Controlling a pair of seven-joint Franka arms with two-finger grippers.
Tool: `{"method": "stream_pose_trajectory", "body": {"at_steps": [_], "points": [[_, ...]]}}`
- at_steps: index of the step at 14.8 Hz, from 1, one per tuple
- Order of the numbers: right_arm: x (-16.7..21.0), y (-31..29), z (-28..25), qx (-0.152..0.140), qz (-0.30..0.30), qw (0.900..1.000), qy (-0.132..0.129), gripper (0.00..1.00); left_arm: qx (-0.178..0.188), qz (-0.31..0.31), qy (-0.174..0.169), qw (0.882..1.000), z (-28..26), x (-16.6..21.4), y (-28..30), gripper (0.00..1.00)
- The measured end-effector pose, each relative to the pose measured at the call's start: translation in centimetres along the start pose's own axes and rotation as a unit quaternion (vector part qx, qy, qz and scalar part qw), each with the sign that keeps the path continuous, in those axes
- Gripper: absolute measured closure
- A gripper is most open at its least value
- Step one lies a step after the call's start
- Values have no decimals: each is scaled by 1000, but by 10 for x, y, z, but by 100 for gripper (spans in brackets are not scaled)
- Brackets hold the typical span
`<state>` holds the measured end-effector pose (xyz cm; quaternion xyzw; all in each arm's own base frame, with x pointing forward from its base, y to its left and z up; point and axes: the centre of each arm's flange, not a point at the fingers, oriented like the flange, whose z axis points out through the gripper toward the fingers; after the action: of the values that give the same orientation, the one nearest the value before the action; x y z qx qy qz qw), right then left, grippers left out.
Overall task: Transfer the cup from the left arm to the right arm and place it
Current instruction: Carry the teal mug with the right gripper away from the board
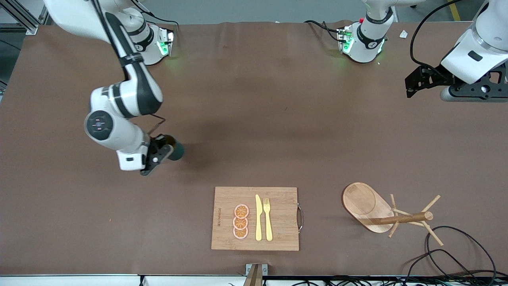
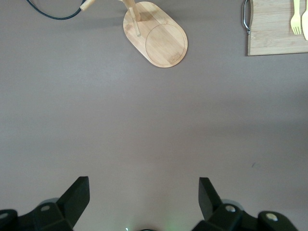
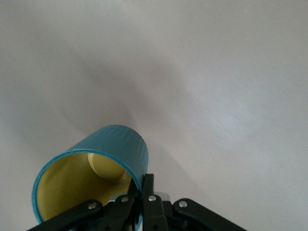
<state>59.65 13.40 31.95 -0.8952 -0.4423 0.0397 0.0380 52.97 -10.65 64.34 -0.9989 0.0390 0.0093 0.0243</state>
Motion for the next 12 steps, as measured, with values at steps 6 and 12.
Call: {"method": "stream_pose_trajectory", "body": {"at_steps": [6,12], "points": [[-126,78,-6,-2,-105,994,-10,96,0,2,-2,1000,2,0,0,0],[-207,107,28,-17,-177,984,1,96,0,-3,-2,1000,2,0,-6,0]]}}
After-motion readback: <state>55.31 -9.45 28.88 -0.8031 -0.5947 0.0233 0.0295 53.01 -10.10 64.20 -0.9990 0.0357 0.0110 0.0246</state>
